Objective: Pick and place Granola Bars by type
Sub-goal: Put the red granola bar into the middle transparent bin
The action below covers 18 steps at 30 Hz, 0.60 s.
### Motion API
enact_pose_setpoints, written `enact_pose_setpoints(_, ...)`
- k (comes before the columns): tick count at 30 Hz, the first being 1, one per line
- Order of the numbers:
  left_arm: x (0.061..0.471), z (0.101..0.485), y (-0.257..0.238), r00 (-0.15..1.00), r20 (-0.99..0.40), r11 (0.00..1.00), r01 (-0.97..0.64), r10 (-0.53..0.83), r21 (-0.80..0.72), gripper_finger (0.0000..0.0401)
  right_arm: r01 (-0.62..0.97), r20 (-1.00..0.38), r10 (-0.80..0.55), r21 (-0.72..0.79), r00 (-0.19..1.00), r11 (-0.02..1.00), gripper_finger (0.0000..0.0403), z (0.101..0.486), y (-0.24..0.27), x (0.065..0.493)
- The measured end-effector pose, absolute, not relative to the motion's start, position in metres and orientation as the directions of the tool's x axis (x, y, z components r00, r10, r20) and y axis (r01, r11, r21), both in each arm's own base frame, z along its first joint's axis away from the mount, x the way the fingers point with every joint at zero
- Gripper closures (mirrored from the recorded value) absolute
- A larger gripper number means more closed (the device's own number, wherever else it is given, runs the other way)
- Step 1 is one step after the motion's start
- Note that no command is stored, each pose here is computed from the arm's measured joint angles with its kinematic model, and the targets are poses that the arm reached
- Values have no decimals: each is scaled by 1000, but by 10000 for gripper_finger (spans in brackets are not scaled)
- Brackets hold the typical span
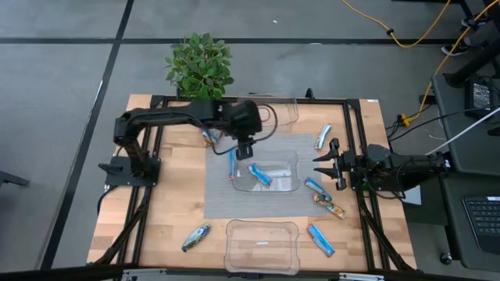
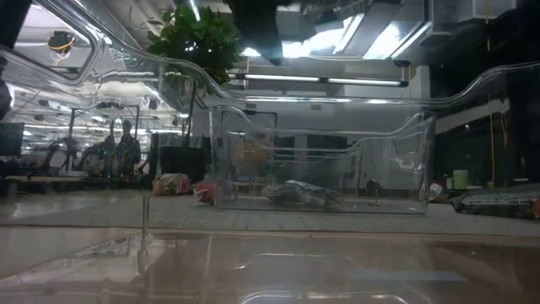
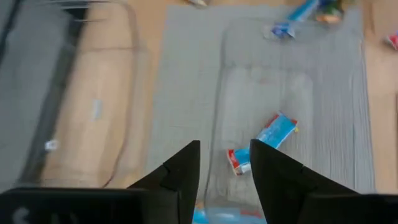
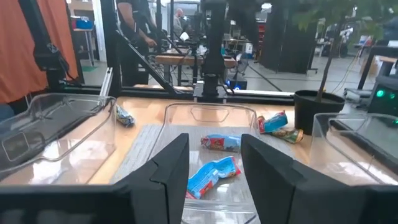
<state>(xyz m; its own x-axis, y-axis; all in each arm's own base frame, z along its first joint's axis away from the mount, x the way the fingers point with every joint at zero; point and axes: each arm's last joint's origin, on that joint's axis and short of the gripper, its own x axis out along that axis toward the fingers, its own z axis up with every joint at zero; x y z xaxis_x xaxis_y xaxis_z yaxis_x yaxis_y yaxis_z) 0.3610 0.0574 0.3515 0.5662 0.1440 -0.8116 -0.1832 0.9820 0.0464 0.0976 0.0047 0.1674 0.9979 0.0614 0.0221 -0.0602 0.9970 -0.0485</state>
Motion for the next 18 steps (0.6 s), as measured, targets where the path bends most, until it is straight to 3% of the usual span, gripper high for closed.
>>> enact_pose_setpoints(3, 346, 365, 56, 559, -807, 965, -256, 193, 53, 270, -60, 22, 61, -71, 998, 996, 254, 167, 5, 98)
enact_pose_setpoints(9, 315, 374, 53, 431, -865, 918, -389, 259, 80, 271, -59, 22, 61, -88, 998, 994, 254, 167, 5, 98)
enact_pose_setpoints(18, 288, 372, 40, 378, -881, 895, -435, 285, 103, 270, -59, 23, 61, -89, 998, 994, 254, 167, 5, 98)
